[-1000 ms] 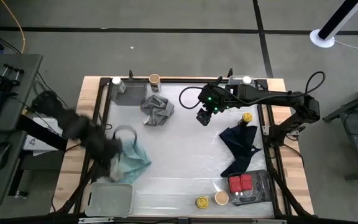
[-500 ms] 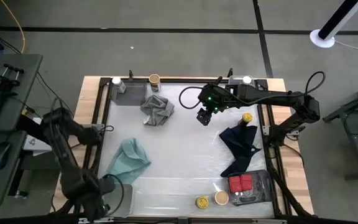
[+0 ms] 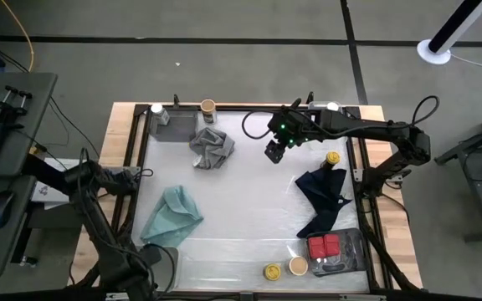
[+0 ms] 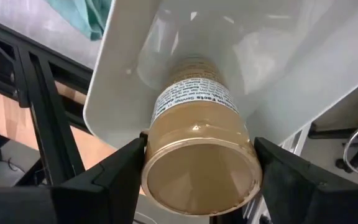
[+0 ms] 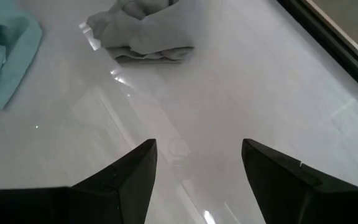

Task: Sort spices by type
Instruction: Put the middle brown seasoning bottle into the white bin, then put the top brown seasoning bottle into the white bin

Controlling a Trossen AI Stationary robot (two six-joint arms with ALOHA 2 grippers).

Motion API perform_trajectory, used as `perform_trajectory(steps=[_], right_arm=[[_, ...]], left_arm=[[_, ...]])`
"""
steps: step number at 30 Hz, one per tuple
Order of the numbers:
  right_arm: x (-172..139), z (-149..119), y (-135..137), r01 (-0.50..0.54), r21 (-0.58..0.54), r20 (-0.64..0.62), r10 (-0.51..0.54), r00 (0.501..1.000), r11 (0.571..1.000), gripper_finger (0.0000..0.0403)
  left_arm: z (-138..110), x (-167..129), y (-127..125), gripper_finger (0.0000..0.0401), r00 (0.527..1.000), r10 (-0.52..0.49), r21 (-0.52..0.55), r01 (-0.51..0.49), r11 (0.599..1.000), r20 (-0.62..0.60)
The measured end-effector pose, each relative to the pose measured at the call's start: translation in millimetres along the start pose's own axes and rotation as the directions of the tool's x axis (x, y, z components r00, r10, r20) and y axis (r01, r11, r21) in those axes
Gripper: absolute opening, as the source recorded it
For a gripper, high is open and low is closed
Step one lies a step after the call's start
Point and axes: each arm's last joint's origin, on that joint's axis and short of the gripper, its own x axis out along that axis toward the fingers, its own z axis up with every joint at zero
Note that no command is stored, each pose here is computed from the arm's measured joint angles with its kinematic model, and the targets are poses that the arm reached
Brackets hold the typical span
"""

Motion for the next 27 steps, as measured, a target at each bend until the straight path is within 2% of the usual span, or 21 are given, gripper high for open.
perform_trajectory(steps=[7, 17, 27], right_arm=[[0.0, 0.1, -0.1, -0.002, 0.000, 0.000, 0.002, 1.000, 1.000, 0.0233], [0.0, 0.1, 0.0, -0.002, 0.000, 0.000, 0.002, 1.000, 1.000, 0.0233], [0.0, 0.0, 0.0, -0.002, -0.007, -0.001, 0.002, 1.000, 1.000, 0.0233]], left_arm=[[-2.0, -4.9, 4.6, 0.0249, 1.000, -0.018, 0.015, 0.018, 1.000, -0.018], [5.0, -29.3, 25.5, 0.0302, 0.998, -0.053, 0.015, 0.053, 0.998, -0.017], [19.4, -48.4, 38.5, 0.0306, 0.991, -0.132, 0.116, 0.132, 0.984, -0.005]])
